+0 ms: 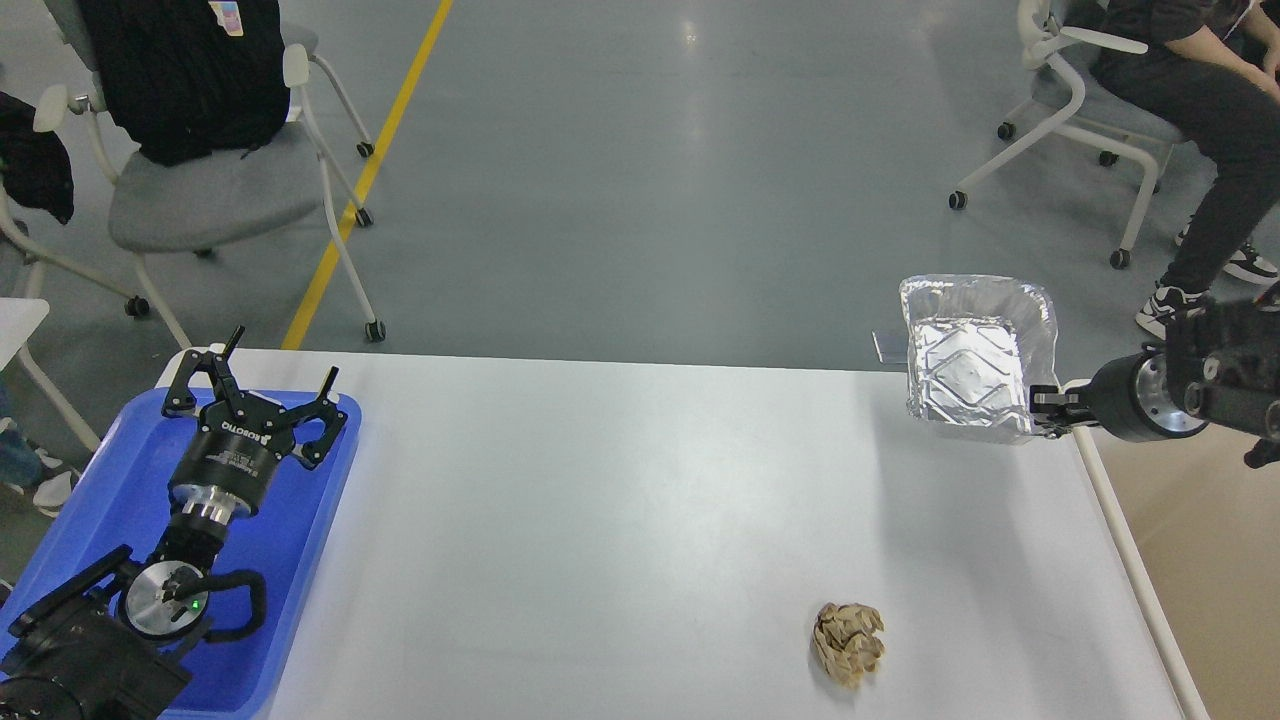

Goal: Tidy desktop
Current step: 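Lift the container with the right gripper and tilt it upward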

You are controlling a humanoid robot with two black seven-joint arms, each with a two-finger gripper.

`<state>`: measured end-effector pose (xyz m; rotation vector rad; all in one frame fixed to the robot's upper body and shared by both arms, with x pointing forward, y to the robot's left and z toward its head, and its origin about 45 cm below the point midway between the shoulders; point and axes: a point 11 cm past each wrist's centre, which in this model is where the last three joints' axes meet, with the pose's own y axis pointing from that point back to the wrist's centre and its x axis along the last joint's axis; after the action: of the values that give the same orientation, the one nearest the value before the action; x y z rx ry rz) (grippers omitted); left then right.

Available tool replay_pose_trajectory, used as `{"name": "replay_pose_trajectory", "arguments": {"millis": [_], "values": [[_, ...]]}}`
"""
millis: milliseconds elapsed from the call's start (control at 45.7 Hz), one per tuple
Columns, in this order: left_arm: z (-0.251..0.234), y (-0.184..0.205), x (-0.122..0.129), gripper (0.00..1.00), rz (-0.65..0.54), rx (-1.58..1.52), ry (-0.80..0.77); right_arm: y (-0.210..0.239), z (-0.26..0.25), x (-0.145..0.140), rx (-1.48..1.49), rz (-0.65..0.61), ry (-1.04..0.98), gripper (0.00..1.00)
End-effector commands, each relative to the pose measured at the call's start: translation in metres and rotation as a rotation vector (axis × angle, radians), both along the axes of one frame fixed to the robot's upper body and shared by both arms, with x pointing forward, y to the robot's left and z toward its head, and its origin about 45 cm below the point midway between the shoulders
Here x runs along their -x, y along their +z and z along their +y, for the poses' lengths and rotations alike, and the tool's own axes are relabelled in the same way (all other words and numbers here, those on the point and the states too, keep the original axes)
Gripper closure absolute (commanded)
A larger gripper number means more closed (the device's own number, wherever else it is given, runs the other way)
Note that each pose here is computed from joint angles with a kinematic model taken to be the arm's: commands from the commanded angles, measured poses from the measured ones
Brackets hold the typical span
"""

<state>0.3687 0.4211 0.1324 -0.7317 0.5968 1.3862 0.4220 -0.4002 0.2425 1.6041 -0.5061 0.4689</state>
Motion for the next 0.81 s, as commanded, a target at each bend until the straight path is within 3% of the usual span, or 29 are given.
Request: {"name": "replay_pose_trajectory", "arguments": {"millis": [0, 438, 788], "values": [[0.0, 0.0, 0.0, 0.01, 0.0, 0.0, 0.0, 0.087, 0.033, 0.016, -0.024, 0.006, 0.086, 1.0], [0.0, 0.0, 0.0, 0.01, 0.0, 0.0, 0.0, 0.194, 0.065, 0.021, -0.021, 0.001, 0.135, 1.0], [0.0, -0.001, 0.001, 0.01, 0.001, 0.0, 0.0, 0.219, 0.077, 0.03, -0.026, 0.015, 0.156, 1.0]]}}
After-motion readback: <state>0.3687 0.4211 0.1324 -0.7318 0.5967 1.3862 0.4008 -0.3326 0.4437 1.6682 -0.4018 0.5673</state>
